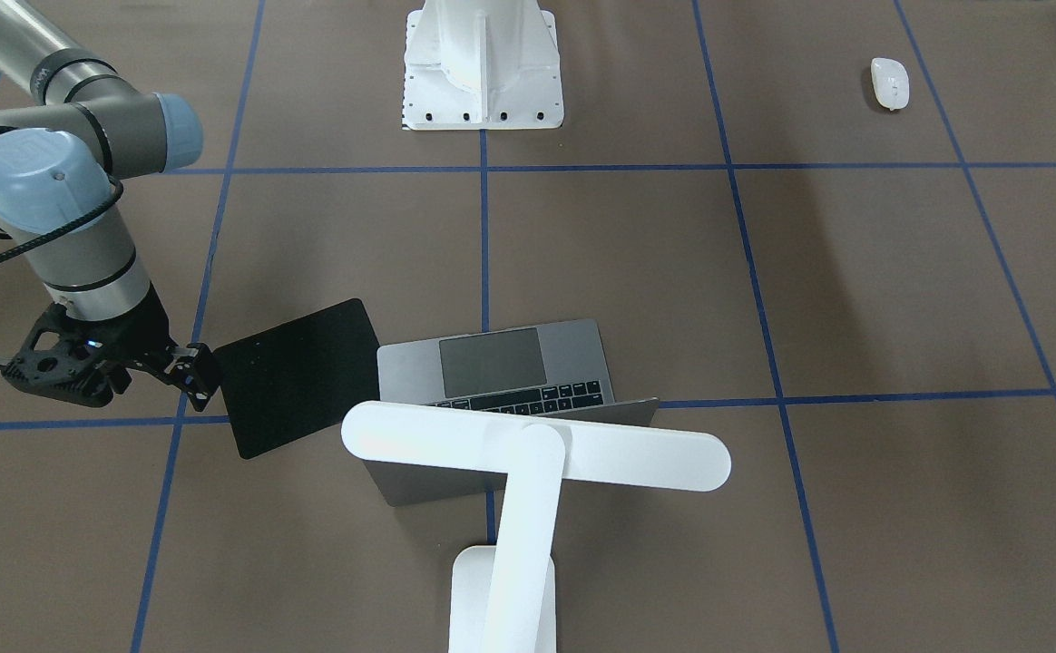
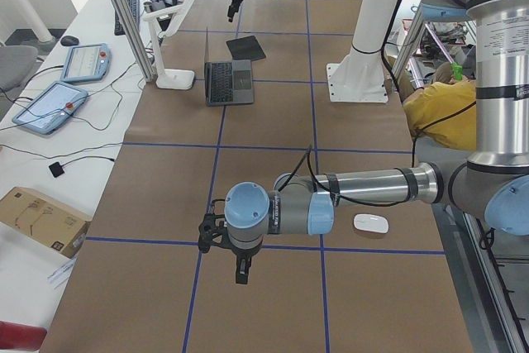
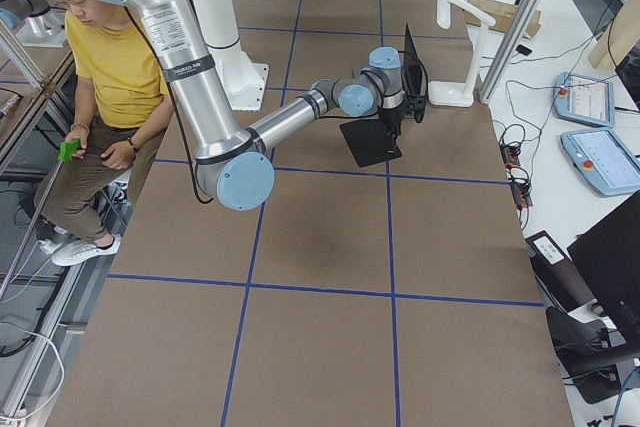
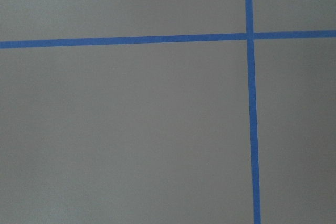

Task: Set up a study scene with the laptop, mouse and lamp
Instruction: 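Open the right gripper and withdraw the right arm away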

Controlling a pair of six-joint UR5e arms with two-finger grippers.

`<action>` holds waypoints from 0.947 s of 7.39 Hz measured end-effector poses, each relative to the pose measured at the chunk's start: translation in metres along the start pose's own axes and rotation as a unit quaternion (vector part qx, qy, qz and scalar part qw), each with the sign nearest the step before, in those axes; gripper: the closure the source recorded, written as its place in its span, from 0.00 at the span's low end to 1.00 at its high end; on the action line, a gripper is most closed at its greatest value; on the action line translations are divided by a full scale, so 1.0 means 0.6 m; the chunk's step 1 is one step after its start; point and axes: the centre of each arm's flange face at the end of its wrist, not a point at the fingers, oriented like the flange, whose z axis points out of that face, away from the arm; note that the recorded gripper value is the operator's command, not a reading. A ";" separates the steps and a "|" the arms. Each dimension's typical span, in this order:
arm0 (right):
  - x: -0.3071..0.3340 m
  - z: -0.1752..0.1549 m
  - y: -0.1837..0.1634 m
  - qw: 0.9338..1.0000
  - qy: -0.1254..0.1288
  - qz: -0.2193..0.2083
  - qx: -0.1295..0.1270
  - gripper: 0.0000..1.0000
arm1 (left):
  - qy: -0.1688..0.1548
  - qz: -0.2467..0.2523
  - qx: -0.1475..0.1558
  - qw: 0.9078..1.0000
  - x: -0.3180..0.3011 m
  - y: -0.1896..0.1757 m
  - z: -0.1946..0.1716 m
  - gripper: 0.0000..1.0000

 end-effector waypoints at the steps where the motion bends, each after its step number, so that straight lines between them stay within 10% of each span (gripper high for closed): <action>1: 0.059 -0.006 -0.018 0.999 0.006 -0.040 -0.005 0.00 | 0.001 0.022 0.018 1.000 0.031 -0.019 -0.026 0.00; 7: 0.370 -0.022 -0.044 0.986 0.014 -0.160 -0.054 0.00 | 0.056 0.028 0.023 0.998 0.133 0.034 0.034 0.00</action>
